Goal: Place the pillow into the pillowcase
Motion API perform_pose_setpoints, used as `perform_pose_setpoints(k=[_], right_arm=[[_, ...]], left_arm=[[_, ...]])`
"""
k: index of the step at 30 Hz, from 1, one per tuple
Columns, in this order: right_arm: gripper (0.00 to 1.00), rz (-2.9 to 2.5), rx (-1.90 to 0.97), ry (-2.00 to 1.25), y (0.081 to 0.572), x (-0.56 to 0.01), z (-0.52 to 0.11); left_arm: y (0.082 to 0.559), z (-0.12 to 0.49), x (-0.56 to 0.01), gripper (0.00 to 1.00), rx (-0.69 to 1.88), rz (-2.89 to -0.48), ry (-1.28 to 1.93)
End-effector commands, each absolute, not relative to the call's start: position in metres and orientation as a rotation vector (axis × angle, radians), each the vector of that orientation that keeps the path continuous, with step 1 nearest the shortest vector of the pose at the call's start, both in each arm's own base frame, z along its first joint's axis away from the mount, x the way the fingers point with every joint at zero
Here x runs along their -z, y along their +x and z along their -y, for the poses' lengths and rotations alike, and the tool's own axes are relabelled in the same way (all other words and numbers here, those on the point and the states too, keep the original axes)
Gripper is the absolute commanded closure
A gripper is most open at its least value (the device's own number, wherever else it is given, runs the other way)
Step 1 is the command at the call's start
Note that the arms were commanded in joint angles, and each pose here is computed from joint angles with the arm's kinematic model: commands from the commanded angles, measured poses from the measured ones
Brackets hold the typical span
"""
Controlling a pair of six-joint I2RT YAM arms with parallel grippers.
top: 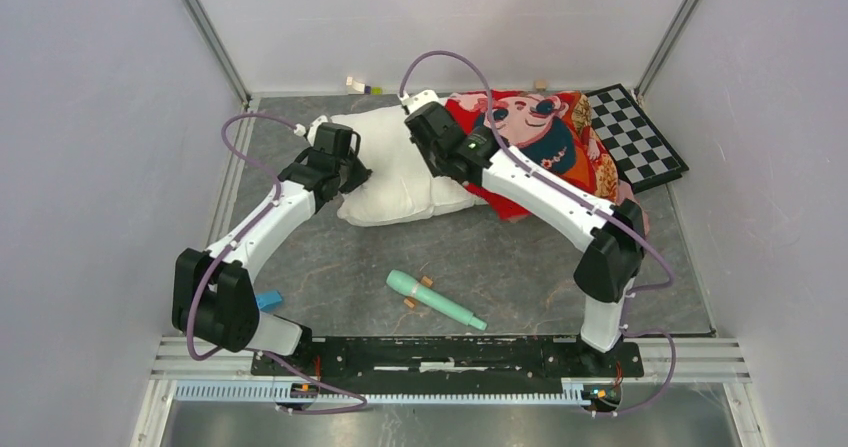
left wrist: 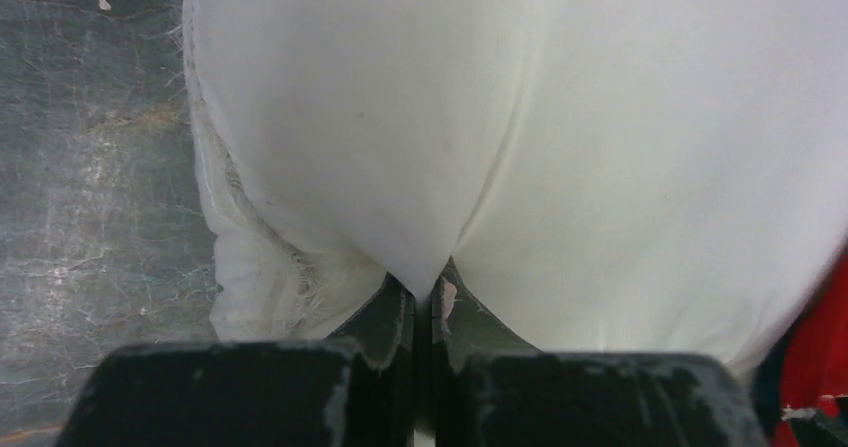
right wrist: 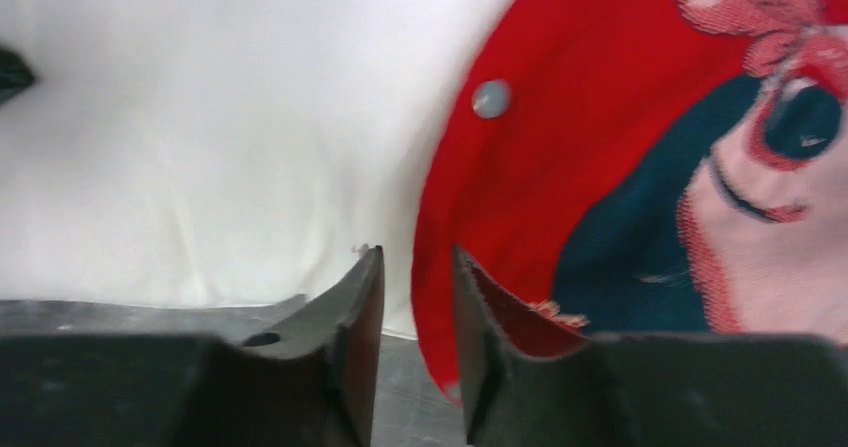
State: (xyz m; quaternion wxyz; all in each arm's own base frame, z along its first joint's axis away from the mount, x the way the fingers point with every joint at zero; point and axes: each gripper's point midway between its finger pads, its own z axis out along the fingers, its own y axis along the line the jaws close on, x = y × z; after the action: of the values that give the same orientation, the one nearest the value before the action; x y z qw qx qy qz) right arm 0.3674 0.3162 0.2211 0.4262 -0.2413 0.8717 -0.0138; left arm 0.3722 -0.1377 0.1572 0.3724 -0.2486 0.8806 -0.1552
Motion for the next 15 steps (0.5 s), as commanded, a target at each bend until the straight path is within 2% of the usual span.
perform_pose_setpoints(k=[1,3,5,9,12,15], right_arm=[[0.45,-2.037,-0.054,-0.464,0.363,-0.291,-0.292],[0.29,-2.02,-0.003,-0.435,0.346,-0.296,-0.267],[0.27,-2.026,0.035,-0.403,0.329,-0.288,-0.244],[0.24,-2.086,0.104,-0.406,0.294,-0.224,-0.202],[0.13,-2.099,0.107,-0.392,0.274,-0.181,-0.178],[0.08,-2.111,0.112,-0.359,0.263,-0.147,-0.162]], left_arm=[[0.369,0.157,-0.173,0.98,0.553,-2.225,-0.656],[0.368,0.158,-0.17,0.98,0.555,-2.234,-0.655],[0.368,0.157,-0.167,0.98,0.551,-2.238,-0.656],[0.366,0.158,-0.163,0.98,0.556,-2.25,-0.652],[0.364,0.157,-0.164,0.98,0.547,-2.254,-0.639],[0.363,0.155,-0.163,0.98,0.531,-2.26,-0.633]])
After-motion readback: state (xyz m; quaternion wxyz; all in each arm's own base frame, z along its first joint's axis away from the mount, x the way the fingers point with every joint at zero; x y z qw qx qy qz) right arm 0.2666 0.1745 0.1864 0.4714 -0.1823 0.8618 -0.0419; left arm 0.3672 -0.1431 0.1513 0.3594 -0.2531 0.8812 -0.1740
